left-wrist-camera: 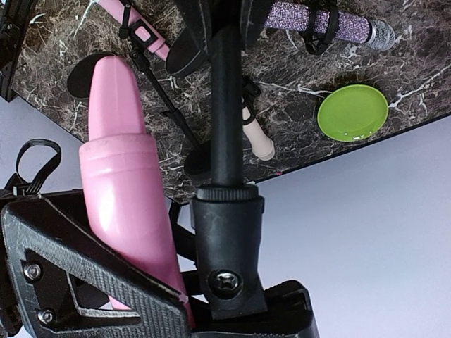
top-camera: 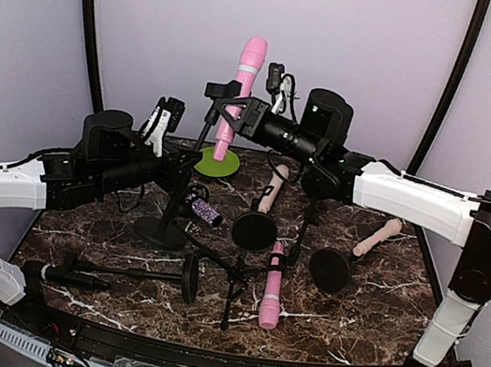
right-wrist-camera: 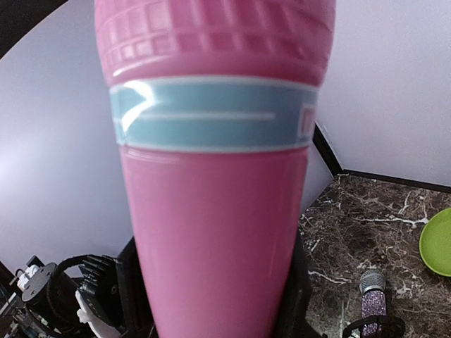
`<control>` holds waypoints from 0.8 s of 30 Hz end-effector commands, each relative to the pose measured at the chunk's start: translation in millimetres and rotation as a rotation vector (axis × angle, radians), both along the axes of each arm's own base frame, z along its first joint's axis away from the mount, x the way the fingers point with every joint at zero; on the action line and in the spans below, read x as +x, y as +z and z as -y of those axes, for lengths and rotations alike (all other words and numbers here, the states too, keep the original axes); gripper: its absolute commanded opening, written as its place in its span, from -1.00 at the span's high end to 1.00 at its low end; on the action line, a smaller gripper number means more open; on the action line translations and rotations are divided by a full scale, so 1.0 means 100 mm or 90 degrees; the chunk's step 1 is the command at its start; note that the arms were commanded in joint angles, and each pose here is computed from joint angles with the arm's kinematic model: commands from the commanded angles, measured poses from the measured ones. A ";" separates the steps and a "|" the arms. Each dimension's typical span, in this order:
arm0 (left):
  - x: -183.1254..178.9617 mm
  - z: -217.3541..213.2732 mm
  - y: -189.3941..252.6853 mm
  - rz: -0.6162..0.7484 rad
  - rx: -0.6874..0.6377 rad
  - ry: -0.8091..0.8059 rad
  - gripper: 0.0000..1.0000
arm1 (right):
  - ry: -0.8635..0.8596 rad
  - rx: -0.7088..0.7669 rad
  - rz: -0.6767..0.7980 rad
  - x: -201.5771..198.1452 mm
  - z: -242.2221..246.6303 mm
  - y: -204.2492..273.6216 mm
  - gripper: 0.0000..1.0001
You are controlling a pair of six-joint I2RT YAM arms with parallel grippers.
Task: Remove the microphone from the stand
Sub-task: Pass from the left arm to the right
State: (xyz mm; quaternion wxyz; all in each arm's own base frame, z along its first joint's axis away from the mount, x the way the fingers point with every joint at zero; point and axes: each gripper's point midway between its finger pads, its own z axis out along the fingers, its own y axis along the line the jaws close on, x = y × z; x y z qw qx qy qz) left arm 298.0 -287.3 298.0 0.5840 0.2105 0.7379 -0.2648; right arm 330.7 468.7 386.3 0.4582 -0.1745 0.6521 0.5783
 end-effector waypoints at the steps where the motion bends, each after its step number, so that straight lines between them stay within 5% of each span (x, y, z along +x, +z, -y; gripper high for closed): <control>1: -0.05 0.02 0.36 0.061 -0.060 -0.009 1.00 | -0.034 0.032 0.027 0.07 0.07 0.16 0.31; 7: -0.08 0.00 0.39 0.065 -0.070 -0.008 1.00 | -0.049 0.029 0.026 0.10 0.10 0.16 -0.45; 11: -0.11 -0.01 0.42 0.078 -0.079 -0.014 1.00 | -0.057 0.021 0.018 0.13 0.09 0.12 -0.66; 18: -0.10 -0.01 0.41 0.077 -0.077 -0.014 1.00 | -0.084 0.010 0.029 0.17 0.15 0.14 -0.65; 24: -0.09 0.00 0.36 0.068 -0.073 -0.012 1.00 | -0.088 0.019 0.034 0.17 0.17 0.19 -0.26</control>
